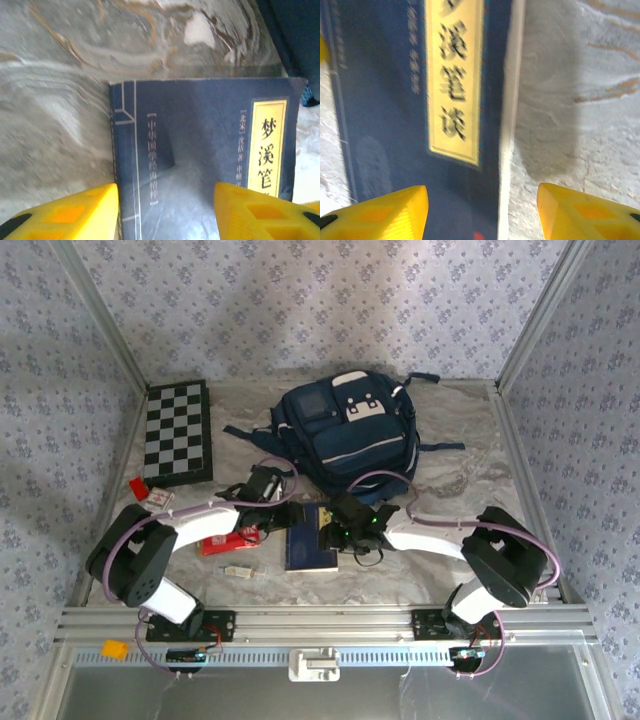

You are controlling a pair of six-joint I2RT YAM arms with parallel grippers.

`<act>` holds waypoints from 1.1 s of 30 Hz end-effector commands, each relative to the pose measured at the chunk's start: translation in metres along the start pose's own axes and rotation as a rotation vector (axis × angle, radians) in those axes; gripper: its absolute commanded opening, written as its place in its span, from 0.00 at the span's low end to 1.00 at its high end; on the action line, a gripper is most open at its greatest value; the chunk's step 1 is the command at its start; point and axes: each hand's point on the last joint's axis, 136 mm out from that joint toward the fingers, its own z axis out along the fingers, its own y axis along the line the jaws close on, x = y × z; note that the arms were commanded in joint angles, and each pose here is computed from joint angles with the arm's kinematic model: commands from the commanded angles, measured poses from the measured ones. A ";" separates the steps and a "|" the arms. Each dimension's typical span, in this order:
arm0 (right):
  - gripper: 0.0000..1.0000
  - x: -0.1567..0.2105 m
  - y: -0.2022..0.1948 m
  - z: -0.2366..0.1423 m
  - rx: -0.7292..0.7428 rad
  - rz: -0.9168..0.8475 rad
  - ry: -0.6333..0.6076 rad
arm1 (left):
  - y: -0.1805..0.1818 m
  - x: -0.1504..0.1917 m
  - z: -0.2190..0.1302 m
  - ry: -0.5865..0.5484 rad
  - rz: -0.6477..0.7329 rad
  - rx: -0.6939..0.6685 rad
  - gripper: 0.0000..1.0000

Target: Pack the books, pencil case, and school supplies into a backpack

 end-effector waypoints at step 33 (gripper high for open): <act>0.53 -0.019 0.060 -0.032 -0.200 -0.057 -0.017 | 0.019 0.033 -0.002 0.002 -0.023 -0.085 0.54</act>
